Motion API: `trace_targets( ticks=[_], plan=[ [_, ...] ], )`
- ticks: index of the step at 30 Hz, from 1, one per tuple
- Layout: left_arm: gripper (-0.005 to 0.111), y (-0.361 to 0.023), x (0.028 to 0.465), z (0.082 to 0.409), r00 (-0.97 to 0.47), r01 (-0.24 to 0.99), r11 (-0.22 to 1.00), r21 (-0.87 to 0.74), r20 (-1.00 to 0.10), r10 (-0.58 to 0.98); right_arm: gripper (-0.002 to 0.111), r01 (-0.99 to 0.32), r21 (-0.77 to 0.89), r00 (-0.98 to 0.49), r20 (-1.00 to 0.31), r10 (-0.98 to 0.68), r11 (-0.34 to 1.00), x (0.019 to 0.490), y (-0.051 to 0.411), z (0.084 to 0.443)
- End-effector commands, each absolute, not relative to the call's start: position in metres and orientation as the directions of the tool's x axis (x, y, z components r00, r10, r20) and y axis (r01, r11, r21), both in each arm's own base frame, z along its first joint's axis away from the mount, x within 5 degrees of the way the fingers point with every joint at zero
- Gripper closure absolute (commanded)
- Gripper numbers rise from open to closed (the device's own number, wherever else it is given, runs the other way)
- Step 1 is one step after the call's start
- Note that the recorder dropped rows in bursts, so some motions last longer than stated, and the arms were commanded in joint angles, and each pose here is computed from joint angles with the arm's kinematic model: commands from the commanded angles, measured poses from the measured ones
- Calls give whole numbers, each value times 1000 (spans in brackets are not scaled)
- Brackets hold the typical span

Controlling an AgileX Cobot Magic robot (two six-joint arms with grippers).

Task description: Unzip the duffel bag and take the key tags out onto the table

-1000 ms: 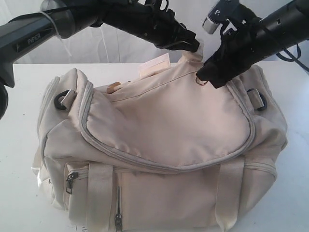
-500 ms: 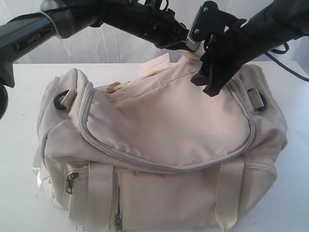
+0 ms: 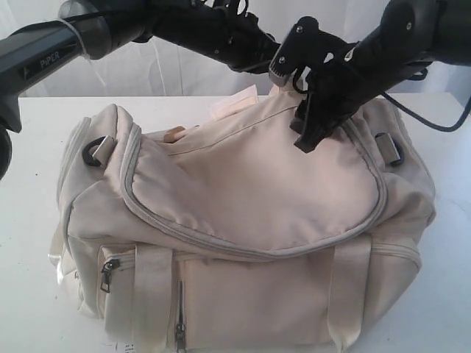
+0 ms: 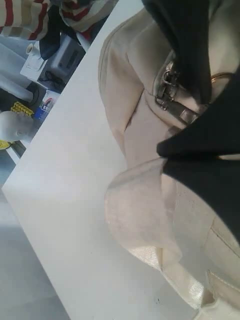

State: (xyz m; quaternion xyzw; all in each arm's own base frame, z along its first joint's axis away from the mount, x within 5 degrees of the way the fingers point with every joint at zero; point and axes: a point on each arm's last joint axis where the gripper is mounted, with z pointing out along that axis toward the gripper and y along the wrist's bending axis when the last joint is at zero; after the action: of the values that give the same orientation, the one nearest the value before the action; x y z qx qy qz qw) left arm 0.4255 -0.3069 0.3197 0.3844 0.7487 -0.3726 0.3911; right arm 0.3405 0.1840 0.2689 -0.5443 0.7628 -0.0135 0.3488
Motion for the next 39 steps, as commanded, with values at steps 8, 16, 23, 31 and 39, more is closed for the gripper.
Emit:
trace_targets(
  ticks=[8,16,23,31,39],
  plan=[
    [107,-313,403,355,-407,885,335,-324,-887,216,108,-770,-393,-231,-563,-794,503,335,178,287],
    [107,-313,404,355,-407,884,337,-323,-888,215,108,-734,-426,-216,-592,-777,529,322,167,317],
    [107,-312,404,354,-397,886,348,-307,-889,227,108,-702,-415,-259,-608,-750,579,317,162,326],
    [107,-311,407,353,-388,882,373,-288,-893,229,108,-698,-331,-380,-580,-721,635,311,158,321],
    [107,-310,408,351,-394,876,392,-281,-886,244,108,-671,-269,-478,-555,-681,691,295,148,332]
  ],
)
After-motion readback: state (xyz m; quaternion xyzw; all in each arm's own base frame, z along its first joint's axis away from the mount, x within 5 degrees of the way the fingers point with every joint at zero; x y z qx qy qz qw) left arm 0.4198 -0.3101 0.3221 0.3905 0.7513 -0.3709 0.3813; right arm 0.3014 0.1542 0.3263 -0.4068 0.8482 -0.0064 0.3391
